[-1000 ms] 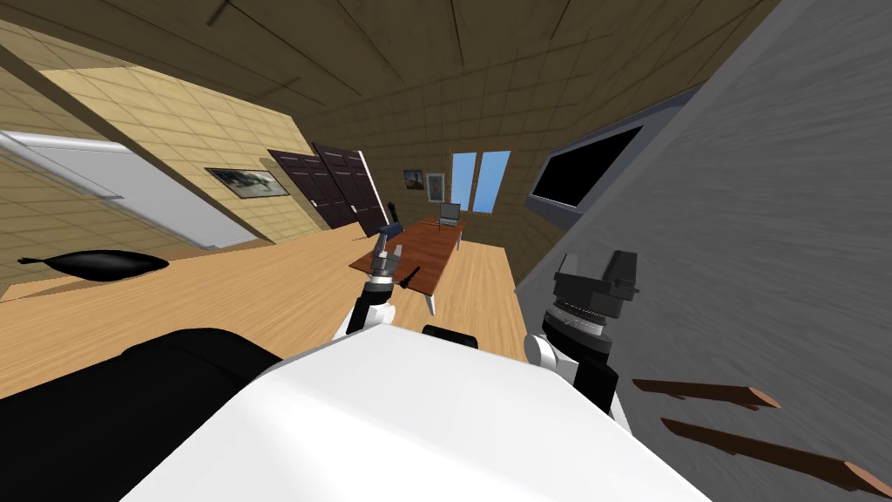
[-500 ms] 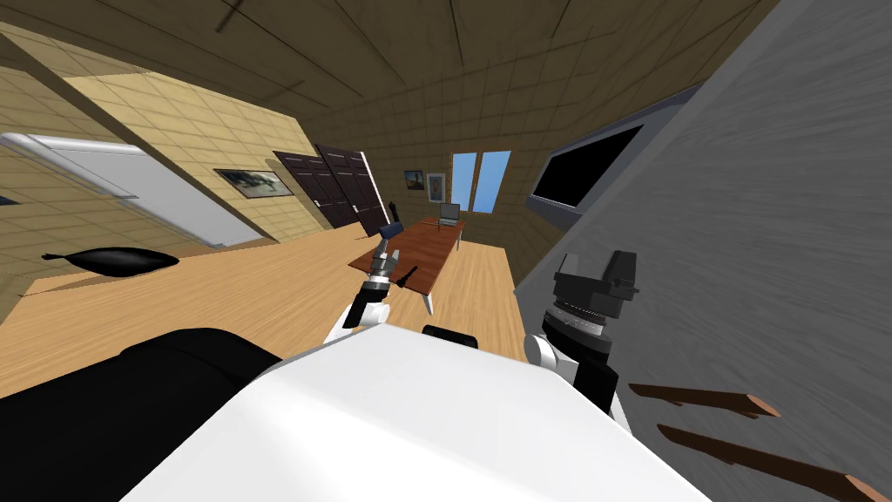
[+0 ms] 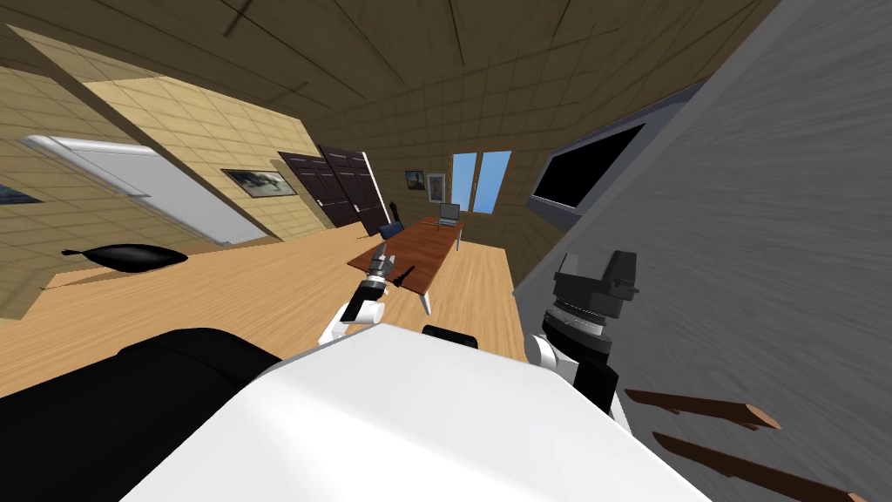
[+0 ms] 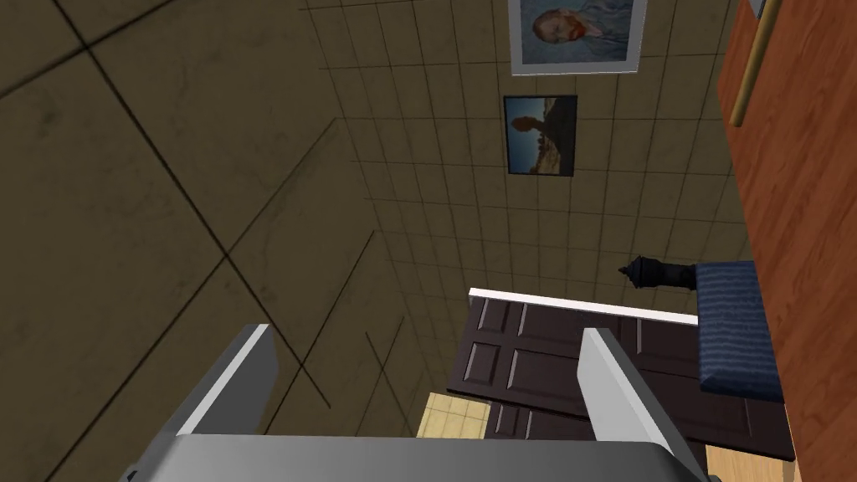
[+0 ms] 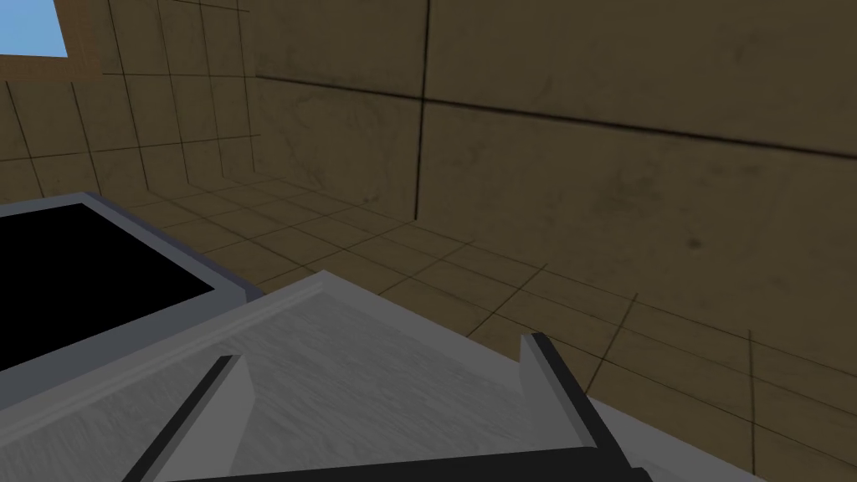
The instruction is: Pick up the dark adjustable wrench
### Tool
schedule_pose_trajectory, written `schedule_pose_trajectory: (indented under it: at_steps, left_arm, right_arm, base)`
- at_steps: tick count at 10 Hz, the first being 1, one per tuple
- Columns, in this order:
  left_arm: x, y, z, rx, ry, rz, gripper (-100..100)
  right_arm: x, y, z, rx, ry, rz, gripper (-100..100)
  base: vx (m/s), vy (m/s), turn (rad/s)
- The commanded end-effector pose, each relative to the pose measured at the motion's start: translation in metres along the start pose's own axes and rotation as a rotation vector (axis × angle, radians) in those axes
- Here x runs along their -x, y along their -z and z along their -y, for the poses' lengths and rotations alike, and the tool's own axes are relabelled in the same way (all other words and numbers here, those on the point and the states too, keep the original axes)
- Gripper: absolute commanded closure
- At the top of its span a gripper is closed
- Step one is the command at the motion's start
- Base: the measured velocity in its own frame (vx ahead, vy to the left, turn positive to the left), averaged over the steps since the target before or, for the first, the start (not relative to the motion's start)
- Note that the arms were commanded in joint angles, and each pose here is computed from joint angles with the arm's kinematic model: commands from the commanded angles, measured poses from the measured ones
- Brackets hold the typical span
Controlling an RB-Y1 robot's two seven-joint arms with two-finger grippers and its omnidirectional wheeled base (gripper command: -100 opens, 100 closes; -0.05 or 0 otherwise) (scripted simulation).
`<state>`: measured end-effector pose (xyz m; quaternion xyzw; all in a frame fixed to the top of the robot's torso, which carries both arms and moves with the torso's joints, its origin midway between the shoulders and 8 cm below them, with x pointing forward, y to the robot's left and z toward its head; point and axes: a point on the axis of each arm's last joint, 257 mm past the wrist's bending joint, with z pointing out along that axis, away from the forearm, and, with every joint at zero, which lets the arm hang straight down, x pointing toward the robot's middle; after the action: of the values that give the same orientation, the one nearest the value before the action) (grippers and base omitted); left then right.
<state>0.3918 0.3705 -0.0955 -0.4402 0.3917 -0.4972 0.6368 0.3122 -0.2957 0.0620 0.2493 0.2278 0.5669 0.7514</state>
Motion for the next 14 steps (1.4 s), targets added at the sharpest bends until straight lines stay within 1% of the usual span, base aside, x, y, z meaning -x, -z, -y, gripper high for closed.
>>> schedule_pose_trajectory:
  at_steps: [1,2,3,4,5,6,7,8,9,10,11,12,13,14]
  left_arm:
    - [0.021,0.000,-0.021,0.066,-0.012,0.030,-100]
    - [0.022,0.000,-0.024,0.079,-0.012,0.031,-100]
    - [0.041,0.001,-0.042,0.132,-0.020,0.061,-100]
    - [0.042,0.002,-0.046,0.147,-0.020,0.063,-100]
    - [0.062,0.004,-0.063,0.199,-0.025,0.095,-100]
    - [0.063,0.006,-0.067,0.218,-0.025,0.099,-100]
    - [0.085,0.009,-0.082,0.262,-0.027,0.133,-100]
    - [0.086,0.011,-0.088,0.286,-0.026,0.137,-100]
    - [0.086,0.011,-0.089,0.291,-0.026,0.138,-100]
    - [0.108,0.017,-0.106,0.346,-0.025,0.178,-100]
    - [0.109,0.019,-0.111,0.364,-0.024,0.181,-100]
    - [0.132,0.026,-0.125,0.412,-0.019,0.222,-100]
    - [0.133,0.029,-0.131,0.439,-0.018,0.227,-100]
    - [0.155,0.037,-0.144,0.481,-0.010,0.269,-100]
  right_arm:
    - [0.000,0.000,0.000,0.000,0.000,0.000,0]
    - [0.000,0.000,0.000,0.000,0.000,0.000,0]
    - [0.000,0.000,0.000,0.000,0.000,0.000,0]
    - [0.000,0.000,0.000,0.000,0.000,0.000,0]
    - [0.000,0.000,0.000,0.000,0.000,0.000,0]
    - [0.000,0.000,0.000,0.000,0.000,0.000,0]
    - [0.000,0.000,0.000,0.000,0.000,0.000,0]
    - [0.000,0.000,0.000,0.000,0.000,0.000,0]
    - [0.000,0.000,0.000,0.000,0.000,0.000,0]
    - [0.000,0.000,0.000,0.000,0.000,0.000,0]
    - [0.000,0.000,0.000,0.000,0.000,0.000,0]
    - [0.000,0.000,0.000,0.000,0.000,0.000,0]
    - [0.000,0.000,0.000,0.000,0.000,0.000,0]
    - [0.000,0.000,0.000,0.000,0.000,0.000,0]
  base:
    - [0.027,-0.075,0.028]
    - [0.025,-0.062,0.022]
    - [0.024,-0.070,0.039]
    - [0.028,-0.058,0.019]
    - [0.045,-0.068,0.023]
    - [0.036,-0.064,0.021]
    - [0.048,-0.075,0.030]
    - [0.044,-0.065,0.022]
    - [0.017,-0.026,0.001]
    - [0.037,-0.044,0.020]
    - [0.042,-0.049,0.022]
    - [0.052,-0.068,0.024]
    - [0.050,-0.062,0.016]
    - [0.050,-0.059,0.015]
